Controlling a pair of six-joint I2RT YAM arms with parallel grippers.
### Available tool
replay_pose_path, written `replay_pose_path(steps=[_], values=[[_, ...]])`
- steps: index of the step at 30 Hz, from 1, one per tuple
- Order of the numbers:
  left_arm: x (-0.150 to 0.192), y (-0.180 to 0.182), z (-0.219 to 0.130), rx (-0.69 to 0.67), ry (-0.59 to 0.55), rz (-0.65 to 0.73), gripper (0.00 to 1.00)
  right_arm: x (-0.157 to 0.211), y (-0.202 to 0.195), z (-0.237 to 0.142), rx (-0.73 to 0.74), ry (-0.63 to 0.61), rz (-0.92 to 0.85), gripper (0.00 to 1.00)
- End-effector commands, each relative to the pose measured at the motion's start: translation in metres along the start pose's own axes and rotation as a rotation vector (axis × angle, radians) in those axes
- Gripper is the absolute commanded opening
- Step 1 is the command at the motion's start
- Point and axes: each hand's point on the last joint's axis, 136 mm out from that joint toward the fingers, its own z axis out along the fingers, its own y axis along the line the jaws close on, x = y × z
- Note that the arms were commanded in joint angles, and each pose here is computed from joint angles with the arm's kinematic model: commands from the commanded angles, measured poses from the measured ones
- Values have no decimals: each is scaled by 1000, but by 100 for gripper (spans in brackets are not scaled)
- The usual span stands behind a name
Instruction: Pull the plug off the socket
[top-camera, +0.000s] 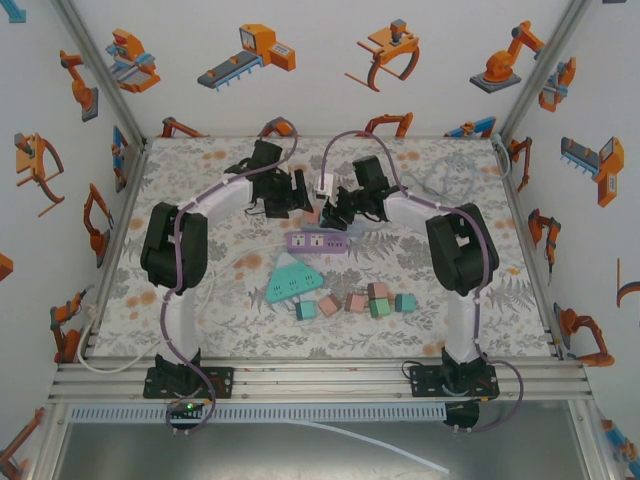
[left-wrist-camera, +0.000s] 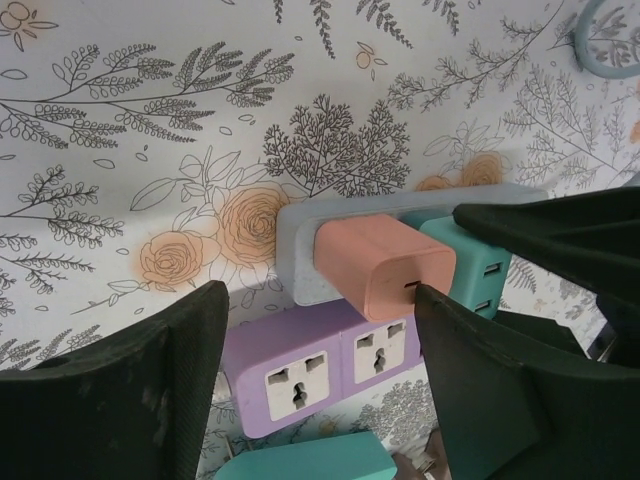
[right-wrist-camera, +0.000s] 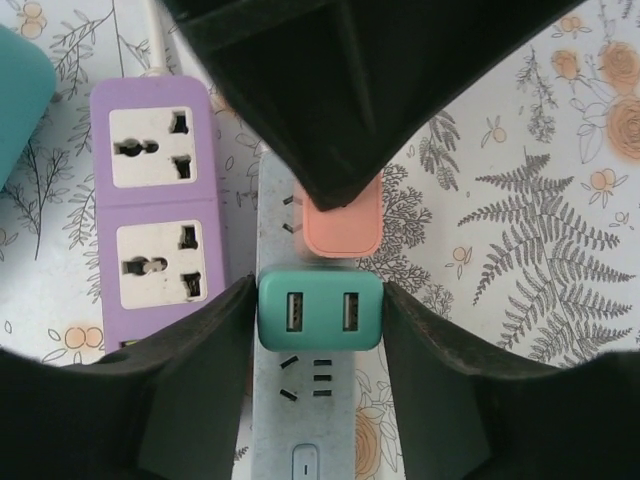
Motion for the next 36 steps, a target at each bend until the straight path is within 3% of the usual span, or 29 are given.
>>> replay_pose_path(steps=[1,10,17,31,36], values=[[7,2,2,-20,41,24,66,-2,-5,-1,-14,2,-19,45],[22,21,10,-85,76,32,63,-6,-6,-1,-42,6,-11,34],[40,32,17,-106,123,54,63,-23,-11,-5,-51,-16,1,18],[61,48,25,-165,164,84,63,-50,-24,-16,-26,-53,31,1],[63,54,25,-197,163,90,63,-60,-27,-22,-12,-69,26,0]])
